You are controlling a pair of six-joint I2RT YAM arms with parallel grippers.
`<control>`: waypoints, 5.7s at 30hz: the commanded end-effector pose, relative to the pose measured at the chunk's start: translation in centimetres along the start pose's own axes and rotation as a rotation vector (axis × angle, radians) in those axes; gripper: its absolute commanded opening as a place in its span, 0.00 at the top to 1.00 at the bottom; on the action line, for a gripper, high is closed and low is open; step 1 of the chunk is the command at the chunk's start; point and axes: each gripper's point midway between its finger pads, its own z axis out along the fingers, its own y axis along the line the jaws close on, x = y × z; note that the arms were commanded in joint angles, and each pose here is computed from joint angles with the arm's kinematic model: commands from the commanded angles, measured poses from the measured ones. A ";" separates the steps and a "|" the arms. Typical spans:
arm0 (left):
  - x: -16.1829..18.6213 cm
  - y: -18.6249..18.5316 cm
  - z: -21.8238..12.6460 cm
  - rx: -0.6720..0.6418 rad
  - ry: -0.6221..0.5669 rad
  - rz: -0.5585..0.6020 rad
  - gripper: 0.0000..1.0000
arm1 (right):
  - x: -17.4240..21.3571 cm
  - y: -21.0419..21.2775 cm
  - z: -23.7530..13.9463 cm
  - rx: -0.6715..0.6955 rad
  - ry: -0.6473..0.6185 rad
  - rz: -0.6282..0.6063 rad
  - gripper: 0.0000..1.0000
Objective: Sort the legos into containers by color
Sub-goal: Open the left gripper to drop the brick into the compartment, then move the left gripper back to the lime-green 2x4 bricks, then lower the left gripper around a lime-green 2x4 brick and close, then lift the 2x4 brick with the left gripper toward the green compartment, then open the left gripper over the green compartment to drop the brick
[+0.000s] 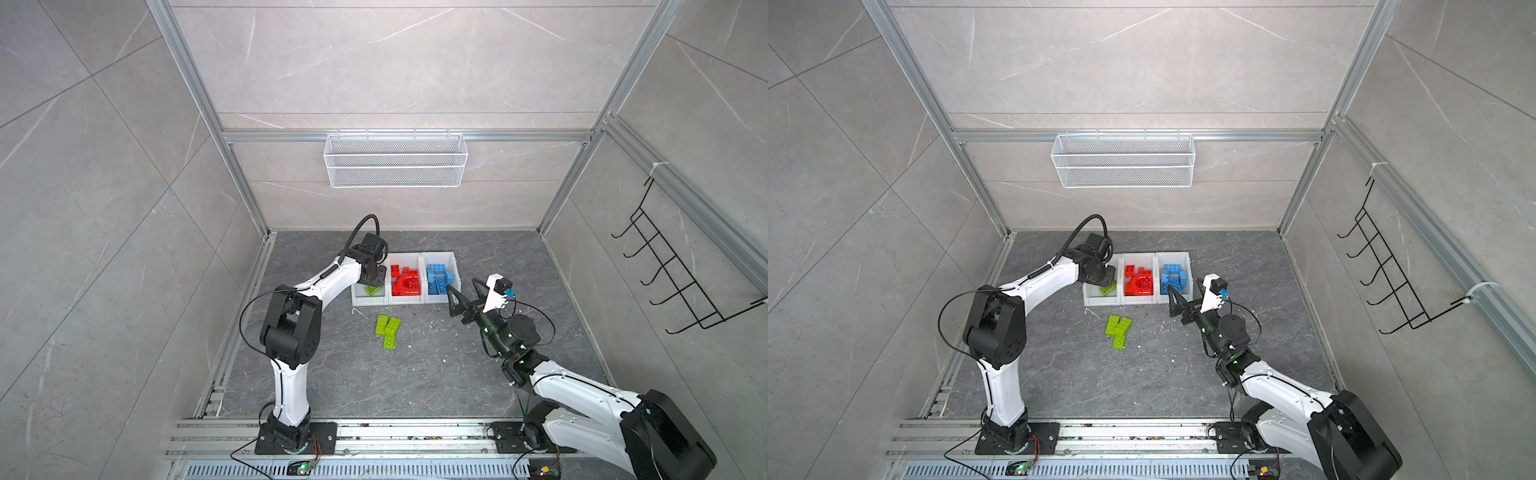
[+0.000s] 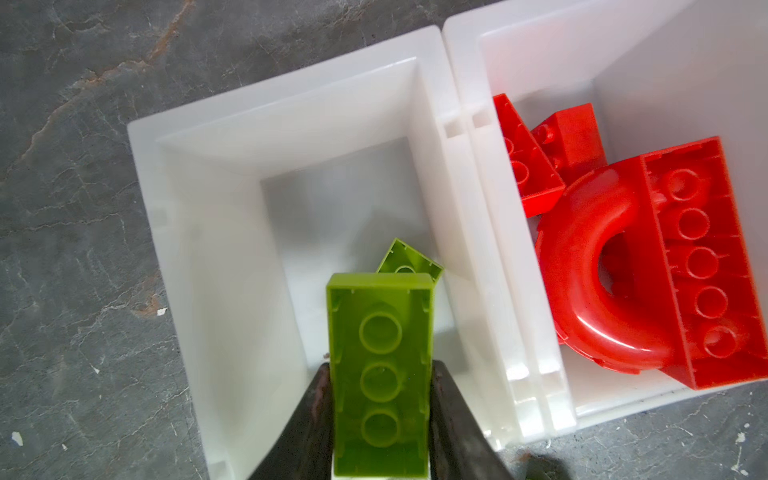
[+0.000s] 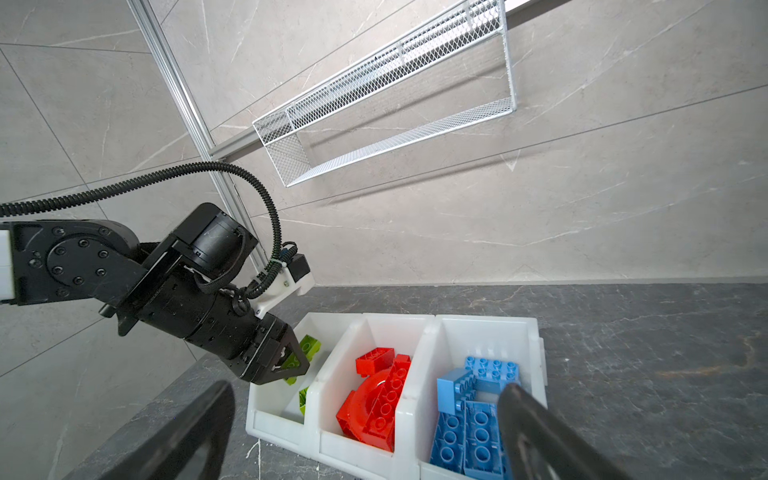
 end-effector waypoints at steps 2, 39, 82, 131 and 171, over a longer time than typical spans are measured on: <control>-1.5 -0.4 -0.9 0.027 -0.028 0.032 0.55 | -1.1 0.3 0.6 -0.004 -0.019 -0.021 0.00; 13.3 -9.5 -2.8 -0.038 0.171 0.131 0.34 | -0.4 0.1 1.4 0.008 0.007 -0.008 0.00; 13.3 -11.2 -1.9 -0.004 0.202 0.158 0.53 | -0.3 -0.6 1.0 0.040 0.008 -0.024 0.00; 9.2 -7.9 -7.0 0.061 0.085 0.062 0.74 | -0.1 -0.8 1.0 0.050 0.013 -0.027 0.00; -0.3 1.3 -0.1 0.065 -0.034 -0.064 0.84 | 0.0 -0.6 1.4 0.042 0.025 -0.037 0.00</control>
